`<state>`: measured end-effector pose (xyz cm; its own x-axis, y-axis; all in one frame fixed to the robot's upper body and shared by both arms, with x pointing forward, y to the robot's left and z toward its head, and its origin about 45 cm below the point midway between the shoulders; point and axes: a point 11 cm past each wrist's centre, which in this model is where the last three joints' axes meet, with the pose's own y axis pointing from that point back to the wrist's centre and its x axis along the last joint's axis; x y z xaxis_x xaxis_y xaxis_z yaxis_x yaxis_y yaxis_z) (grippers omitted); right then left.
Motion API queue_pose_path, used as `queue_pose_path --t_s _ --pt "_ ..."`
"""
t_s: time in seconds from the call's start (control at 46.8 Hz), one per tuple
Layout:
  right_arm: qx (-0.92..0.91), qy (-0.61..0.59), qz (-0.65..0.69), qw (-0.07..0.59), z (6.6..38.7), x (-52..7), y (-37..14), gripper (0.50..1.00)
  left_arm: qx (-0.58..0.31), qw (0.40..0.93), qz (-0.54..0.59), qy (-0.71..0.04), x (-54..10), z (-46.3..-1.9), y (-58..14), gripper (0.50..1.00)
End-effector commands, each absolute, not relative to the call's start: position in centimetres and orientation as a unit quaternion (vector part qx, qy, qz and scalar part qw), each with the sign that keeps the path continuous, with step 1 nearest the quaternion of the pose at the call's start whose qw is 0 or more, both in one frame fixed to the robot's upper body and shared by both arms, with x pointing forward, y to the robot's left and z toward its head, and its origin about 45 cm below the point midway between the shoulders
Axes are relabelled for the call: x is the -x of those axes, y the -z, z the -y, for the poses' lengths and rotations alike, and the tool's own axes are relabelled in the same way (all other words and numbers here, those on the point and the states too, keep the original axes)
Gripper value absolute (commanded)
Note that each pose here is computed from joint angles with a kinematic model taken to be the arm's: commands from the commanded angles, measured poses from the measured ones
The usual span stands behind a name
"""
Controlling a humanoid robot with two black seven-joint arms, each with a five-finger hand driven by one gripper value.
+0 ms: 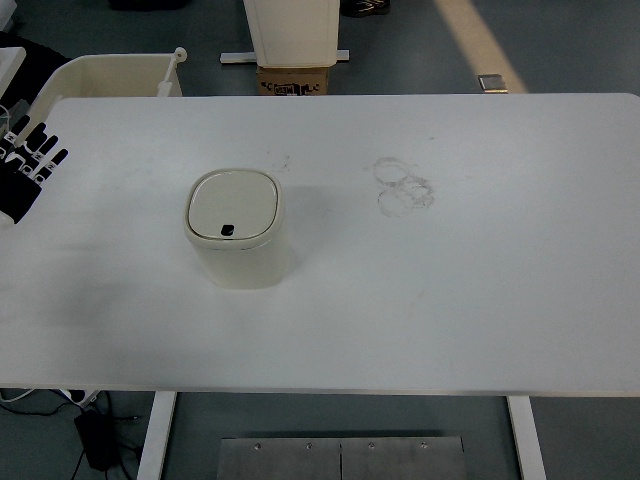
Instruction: Open trash bin
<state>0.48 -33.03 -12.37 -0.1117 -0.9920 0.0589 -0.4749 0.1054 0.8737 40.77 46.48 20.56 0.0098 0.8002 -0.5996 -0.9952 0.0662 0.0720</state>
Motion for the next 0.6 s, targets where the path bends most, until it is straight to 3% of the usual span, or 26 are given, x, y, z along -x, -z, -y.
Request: queue_pose_path --t_s 0.0,0.577 --pt "-0.563 0.362 0.652 0.357 33.03 -0.48 12.37 0.991 0.191 0.684 -0.255 -0.656 -40.73 -46.49 -20.49 1.000" --pt "-0.563 0.362 0.652 0.357 33.03 -0.48 12.37 0.991 0.190 0.683 -0.262 -0.655 -40.55 -46.11 -19.84 1.000"
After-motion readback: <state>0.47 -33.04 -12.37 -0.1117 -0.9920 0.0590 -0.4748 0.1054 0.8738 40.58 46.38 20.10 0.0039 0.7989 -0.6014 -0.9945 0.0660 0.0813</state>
